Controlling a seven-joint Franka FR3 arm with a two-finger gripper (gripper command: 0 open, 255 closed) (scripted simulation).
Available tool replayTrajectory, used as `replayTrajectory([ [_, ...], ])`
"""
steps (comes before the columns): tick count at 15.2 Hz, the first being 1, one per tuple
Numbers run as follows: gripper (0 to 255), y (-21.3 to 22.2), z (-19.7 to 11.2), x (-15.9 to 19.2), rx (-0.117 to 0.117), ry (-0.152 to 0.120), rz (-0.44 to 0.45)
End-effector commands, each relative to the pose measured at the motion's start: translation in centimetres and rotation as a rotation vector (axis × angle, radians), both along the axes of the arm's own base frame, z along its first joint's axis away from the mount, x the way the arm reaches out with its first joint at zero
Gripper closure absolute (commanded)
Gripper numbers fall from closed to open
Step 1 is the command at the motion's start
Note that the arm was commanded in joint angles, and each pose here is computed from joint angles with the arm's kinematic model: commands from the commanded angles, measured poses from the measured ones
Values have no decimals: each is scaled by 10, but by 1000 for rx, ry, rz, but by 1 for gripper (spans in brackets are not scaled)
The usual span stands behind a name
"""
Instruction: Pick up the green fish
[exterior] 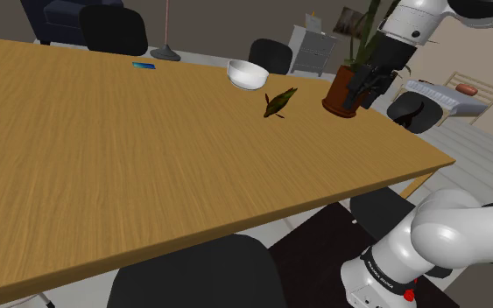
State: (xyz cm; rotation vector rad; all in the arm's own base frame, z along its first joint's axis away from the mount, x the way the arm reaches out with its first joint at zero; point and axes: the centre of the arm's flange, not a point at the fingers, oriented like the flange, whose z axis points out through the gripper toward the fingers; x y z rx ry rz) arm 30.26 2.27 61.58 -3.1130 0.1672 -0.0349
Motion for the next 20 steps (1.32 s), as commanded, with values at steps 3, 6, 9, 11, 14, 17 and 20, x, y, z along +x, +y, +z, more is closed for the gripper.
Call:
replayTrajectory([
  [3, 0, 8, -6, 27, -32, 10, -29],
  [6, 0, 18, -16, 68, -80, 24, -73],
  [9, 0, 26, -27, 109, -129, 39, -117],
  [11, 0, 30, -35, 136, -161, 48, -146],
  [14, 0, 34, -48, 177, -209, 63, -190],
  [17, 0, 35, -61, 218, -258, 77, -234],
  [20, 0, 34, -75, 259, -306, 92, -277],
])
